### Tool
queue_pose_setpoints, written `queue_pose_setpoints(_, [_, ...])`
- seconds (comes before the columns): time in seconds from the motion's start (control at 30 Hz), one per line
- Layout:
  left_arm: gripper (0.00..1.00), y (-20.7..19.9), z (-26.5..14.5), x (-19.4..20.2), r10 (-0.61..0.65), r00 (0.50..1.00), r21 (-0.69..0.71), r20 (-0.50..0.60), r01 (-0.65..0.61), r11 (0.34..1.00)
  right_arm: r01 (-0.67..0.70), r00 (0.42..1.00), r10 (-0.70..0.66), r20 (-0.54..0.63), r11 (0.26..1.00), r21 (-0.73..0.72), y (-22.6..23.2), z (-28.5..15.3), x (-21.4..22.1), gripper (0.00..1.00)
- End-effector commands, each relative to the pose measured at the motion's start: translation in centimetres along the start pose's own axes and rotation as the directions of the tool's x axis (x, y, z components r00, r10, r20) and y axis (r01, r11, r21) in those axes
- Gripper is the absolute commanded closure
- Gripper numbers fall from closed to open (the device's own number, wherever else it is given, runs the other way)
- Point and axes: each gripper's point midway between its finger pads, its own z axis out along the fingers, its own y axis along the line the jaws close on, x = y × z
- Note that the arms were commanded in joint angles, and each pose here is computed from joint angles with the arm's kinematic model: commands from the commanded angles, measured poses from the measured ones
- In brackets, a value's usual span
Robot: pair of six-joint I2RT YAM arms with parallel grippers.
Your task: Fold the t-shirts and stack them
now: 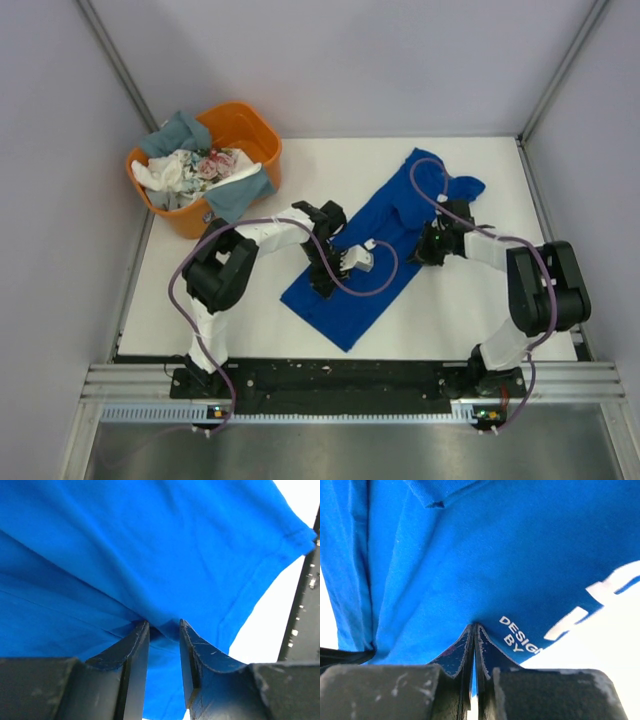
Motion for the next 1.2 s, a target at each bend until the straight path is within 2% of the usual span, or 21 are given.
queue_pose_setpoints(0.0, [0.64, -4.1, -3.5, -2.4, 0.065, 0.995, 0.097, 0.074, -0.072, 0.993, 0.116, 0.987, -0.125, 0.099, 0.989, 0.092, -0.3, -2.2, -2.7, 1.0])
queue_pose_setpoints(0.07, [0.61, -5.3, -5.7, -3.9, 0.1, 0.987, 0.116, 0.129, -0.116, 0.987, 0.224, 0.956, -0.23, 0.183, 0.973, 0.051, 2.3, -4.4, -3.8, 0.99])
queue_pose_setpoints(0.13, [0.58, -5.8, -7.6, -4.3, 0.139, 0.975, 0.107, 0.175, -0.159, 0.981, 0.341, 0.902, -0.331, 0.276, 0.94, 0.013, 5.0, -6.6, -4.2, 0.92])
queue_pose_setpoints(0.23, [0.52, -4.7, -9.5, -2.4, 0.198, 0.959, 0.037, 0.202, -0.209, 0.977, 0.509, 0.796, -0.426, 0.429, 0.856, -0.093, 9.5, -10.2, -4.0, 0.74])
queue_pose_setpoints(0.3, [0.45, -3.2, -10.6, -0.1, 0.215, 0.95, -0.014, 0.225, -0.218, 0.976, 0.635, 0.715, -0.476, 0.512, 0.749, -0.189, 12.5, -12.0, -2.2, 0.6])
queue_pose_setpoints(0.37, [0.41, -2.8, -11.0, 2.6, 0.27, 0.937, -0.039, 0.22, -0.268, 0.963, 0.766, 0.605, -0.541, 0.584, 0.597, -0.24, 15.0, -12.8, 0.8, 0.48])
queue_pose_setpoints(0.43, [0.4, -2.5, -11.0, 4.3, 0.342, 0.924, -0.065, 0.17, -0.335, 0.94, 0.905, 0.404, -0.639, 0.654, 0.383, -0.185, 16.8, -13.5, 4.2, 0.45])
queue_pose_setpoints(0.5, [0.39, -2.6, -10.6, 5.5, 0.398, 0.909, -0.081, 0.122, -0.39, 0.917, 0.986, 0.167, -0.713, 0.681, 0.111, -0.126, 17.8, -13.1, 8.8, 0.36])
queue_pose_setpoints(0.53, [0.38, -2.7, -10.5, 5.7, 0.422, 0.899, -0.089, 0.115, -0.414, 0.906, 0.996, 0.063, -0.727, 0.684, 0.001, -0.092, 17.7, -12.7, 10.6, 0.32])
queue_pose_setpoints(0.6, [0.36, -3.2, -9.9, 6.3, 0.451, 0.885, -0.077, 0.114, -0.445, 0.892, 0.978, -0.103, -0.742, 0.663, -0.198, -0.07, 17.2, -11.4, 14.5, 0.29])
queue_pose_setpoints(0.67, [0.34, -3.4, -9.2, 6.8, 0.466, 0.877, -0.07, 0.115, -0.46, 0.885, 0.933, -0.209, -0.766, 0.608, -0.342, -0.11, 15.9, -9.7, 18.1, 0.28])
queue_pose_setpoints(0.8, [0.31, -3.1, -7.1, 8.3, 0.501, 0.863, -0.072, 0.065, -0.497, 0.865, 0.849, -0.335, -0.81, 0.481, -0.481, -0.219, 12.9, -6.9, 22.4, 0.32])
queue_pose_setpoints(0.9, [0.3, -2.7, -5.9, 9.1, 0.51, 0.86, -0.075, 0.024, -0.507, 0.858, 0.803, -0.4, -0.781, 0.48, -0.551, -0.228, 12.4, -6.1, 24.3, 0.35])
queue_pose_setpoints(1.0, [0.3, -2.2, -5.2, 9.5, 0.51, 0.86, -0.083, -0.001, -0.509, 0.857, 0.785, -0.42, -0.766, 0.487, -0.576, -0.228, 12.6, -5.4, 25.3, 0.37])
queue_pose_setpoints(1.17, [0.32, -1.9, -3.9, 10.2, 0.505, 0.862, -0.073, -0.041, -0.507, 0.859, 0.797, -0.42, -0.77, 0.481, -0.566, -0.21, 13.0, -4.1, 25.5, 0.39])
